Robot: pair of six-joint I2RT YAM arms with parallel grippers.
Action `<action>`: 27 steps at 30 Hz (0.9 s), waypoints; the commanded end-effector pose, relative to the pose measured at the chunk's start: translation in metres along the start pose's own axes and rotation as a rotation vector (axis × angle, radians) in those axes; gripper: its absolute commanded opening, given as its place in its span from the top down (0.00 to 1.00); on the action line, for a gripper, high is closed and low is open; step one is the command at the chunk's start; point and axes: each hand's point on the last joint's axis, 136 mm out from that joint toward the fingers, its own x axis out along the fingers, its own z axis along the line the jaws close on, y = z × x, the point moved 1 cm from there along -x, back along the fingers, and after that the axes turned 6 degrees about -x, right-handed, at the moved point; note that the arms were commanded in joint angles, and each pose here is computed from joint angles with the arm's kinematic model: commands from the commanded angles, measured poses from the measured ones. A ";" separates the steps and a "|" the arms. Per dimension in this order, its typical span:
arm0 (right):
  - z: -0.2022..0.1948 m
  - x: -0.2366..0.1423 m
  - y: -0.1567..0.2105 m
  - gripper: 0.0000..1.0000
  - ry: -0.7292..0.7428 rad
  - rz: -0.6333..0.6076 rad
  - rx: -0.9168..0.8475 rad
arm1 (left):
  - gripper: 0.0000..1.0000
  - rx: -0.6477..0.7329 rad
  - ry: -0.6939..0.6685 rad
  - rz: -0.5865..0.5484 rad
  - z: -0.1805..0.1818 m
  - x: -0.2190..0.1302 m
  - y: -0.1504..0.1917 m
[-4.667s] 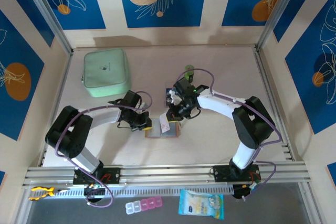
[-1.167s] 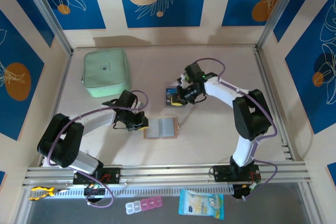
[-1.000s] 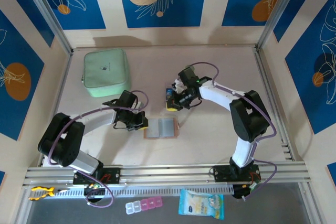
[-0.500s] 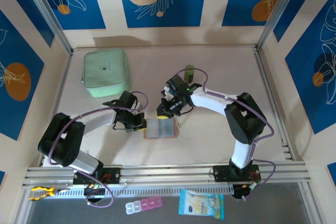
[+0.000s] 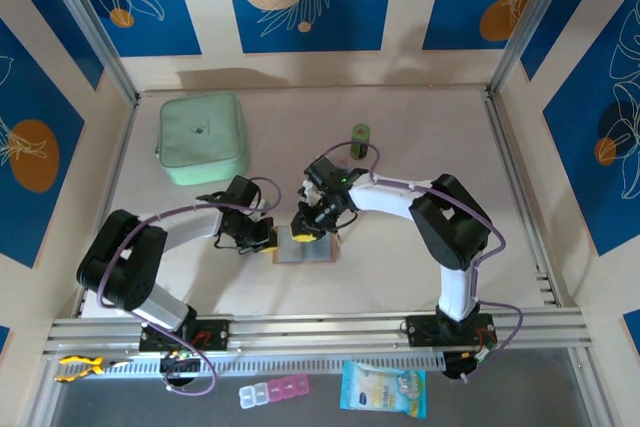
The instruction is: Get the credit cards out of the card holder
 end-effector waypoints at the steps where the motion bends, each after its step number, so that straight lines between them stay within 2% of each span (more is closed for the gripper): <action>1: -0.003 0.009 0.005 0.79 0.031 0.027 0.018 | 1.00 -0.009 -0.033 0.021 0.014 0.003 0.004; 27: -0.014 0.023 -0.002 0.76 0.140 0.024 0.013 | 1.00 -0.011 -0.021 0.026 0.013 0.004 0.004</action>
